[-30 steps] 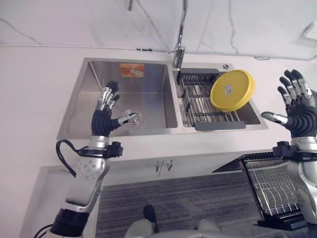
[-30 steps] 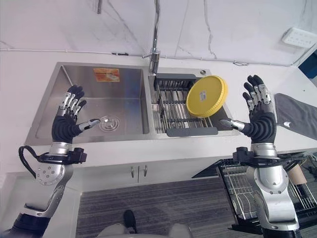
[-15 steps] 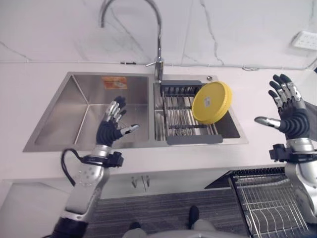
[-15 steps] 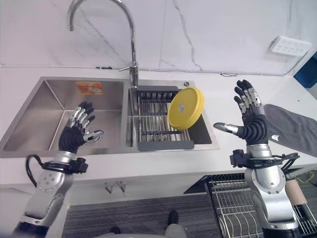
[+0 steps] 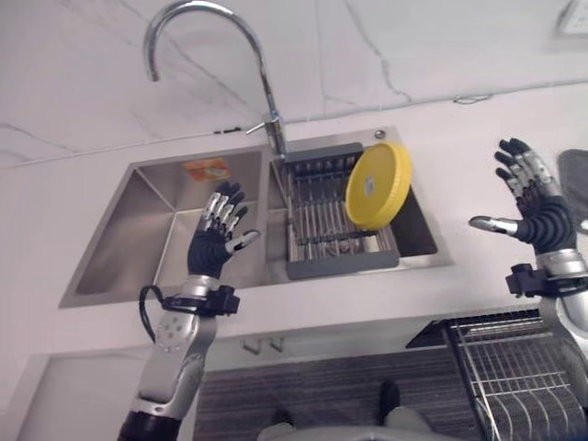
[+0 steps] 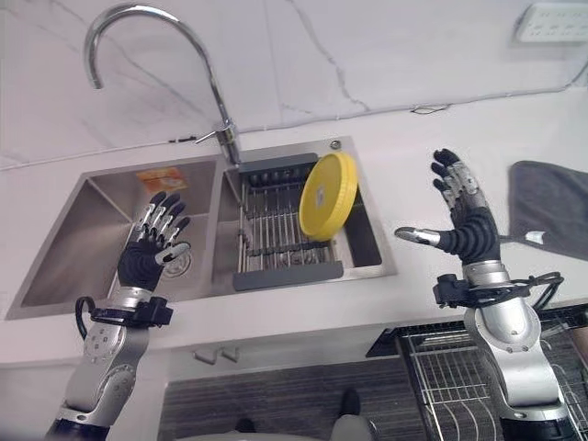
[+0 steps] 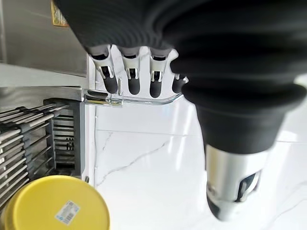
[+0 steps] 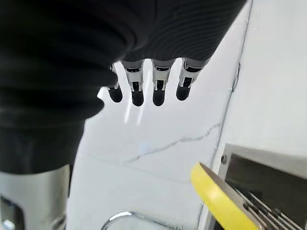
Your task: Place the dishes in the dishwasher.
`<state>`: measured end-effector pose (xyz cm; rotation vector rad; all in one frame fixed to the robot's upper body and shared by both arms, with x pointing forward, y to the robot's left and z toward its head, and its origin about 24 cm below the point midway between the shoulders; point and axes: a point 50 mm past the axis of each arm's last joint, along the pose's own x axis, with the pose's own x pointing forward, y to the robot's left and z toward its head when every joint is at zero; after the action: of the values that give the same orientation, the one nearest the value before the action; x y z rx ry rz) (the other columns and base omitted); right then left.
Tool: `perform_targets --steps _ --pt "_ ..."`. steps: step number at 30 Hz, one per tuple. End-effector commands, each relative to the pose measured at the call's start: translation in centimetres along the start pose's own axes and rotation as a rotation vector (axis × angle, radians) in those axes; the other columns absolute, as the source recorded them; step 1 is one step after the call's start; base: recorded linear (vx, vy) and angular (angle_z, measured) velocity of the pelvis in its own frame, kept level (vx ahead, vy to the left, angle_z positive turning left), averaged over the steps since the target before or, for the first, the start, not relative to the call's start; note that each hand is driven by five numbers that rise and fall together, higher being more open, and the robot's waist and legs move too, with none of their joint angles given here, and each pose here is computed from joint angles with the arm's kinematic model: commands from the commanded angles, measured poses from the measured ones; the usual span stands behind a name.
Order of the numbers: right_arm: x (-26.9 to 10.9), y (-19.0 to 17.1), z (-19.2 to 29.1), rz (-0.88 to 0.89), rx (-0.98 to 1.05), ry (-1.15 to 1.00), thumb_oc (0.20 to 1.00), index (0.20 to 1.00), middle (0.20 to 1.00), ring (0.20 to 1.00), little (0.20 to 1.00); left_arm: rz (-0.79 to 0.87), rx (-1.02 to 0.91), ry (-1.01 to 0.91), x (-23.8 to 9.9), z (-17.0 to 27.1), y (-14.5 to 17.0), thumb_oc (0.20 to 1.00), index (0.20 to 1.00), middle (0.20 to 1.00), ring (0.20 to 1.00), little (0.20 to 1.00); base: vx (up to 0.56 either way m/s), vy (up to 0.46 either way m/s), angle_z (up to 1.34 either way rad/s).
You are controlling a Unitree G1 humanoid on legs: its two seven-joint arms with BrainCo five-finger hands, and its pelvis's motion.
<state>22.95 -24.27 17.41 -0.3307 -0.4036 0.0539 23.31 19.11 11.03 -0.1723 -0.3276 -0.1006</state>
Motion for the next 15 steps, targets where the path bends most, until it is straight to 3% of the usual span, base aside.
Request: perform_targets --steps 1,8,15 --pt "0.8 0.5 1.6 0.039 0.094 -0.105 1.0 1.0 1.0 1.0 1.0 -0.026 0.149 -0.131 0.7 2.6 0.7 1.0 1.0 1.0 1.0 1.0 0.01 0.085 0.09" --pt "0.8 0.5 -0.9 -0.052 0.328 0.022 1.0 1.0 1.0 1.0 1.0 0.002 0.18 -0.141 0.9 2.7 1.0 1.0 1.0 1.0 1.0 1.0 0.02 0.049 0.05" --pt "0.9 -0.6 -2.8 -0.21 0.359 0.084 1.0 1.0 1.0 1.0 1.0 0.021 0.201 -0.143 1.2 2.7 1.1 1.0 1.0 1.0 1.0 1.0 0.0 0.003 0.0"
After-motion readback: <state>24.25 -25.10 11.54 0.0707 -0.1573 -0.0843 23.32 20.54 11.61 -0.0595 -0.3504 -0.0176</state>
